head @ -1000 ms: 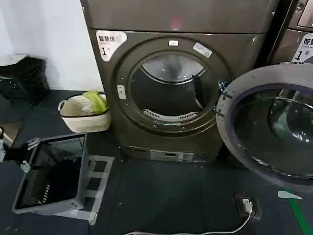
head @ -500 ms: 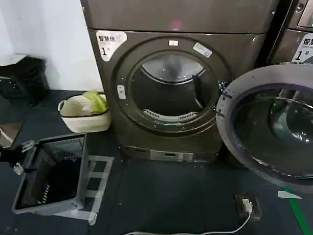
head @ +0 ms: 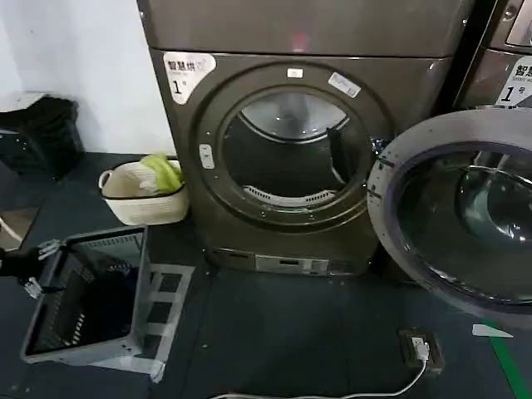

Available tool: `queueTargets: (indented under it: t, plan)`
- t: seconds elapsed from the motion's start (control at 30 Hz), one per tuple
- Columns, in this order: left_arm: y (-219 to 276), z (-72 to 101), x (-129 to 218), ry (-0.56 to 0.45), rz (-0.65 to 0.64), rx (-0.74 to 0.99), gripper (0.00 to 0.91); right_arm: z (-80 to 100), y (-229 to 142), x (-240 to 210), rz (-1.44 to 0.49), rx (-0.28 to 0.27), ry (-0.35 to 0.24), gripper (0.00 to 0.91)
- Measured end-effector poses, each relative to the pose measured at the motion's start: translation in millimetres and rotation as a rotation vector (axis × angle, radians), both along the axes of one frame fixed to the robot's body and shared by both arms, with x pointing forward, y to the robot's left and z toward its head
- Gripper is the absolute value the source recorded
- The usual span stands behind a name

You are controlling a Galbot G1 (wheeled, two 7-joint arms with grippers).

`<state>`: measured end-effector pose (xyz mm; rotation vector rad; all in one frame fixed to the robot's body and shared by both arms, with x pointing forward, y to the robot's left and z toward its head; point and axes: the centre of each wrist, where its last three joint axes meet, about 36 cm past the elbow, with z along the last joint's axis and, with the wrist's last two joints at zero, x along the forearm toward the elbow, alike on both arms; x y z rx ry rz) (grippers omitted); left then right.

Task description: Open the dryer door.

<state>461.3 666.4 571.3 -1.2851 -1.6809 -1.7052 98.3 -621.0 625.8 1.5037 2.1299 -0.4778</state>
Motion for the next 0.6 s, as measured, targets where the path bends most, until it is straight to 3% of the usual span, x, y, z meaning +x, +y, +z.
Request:
queueTargets:
  t: [0.6]
  plan:
    - [5.5, -1.3, -1.0, 0.06, -0.023, 0.025, 0.907, -0.3, 0.6, 0.9, 0.002, -0.001, 0.001, 0.907]
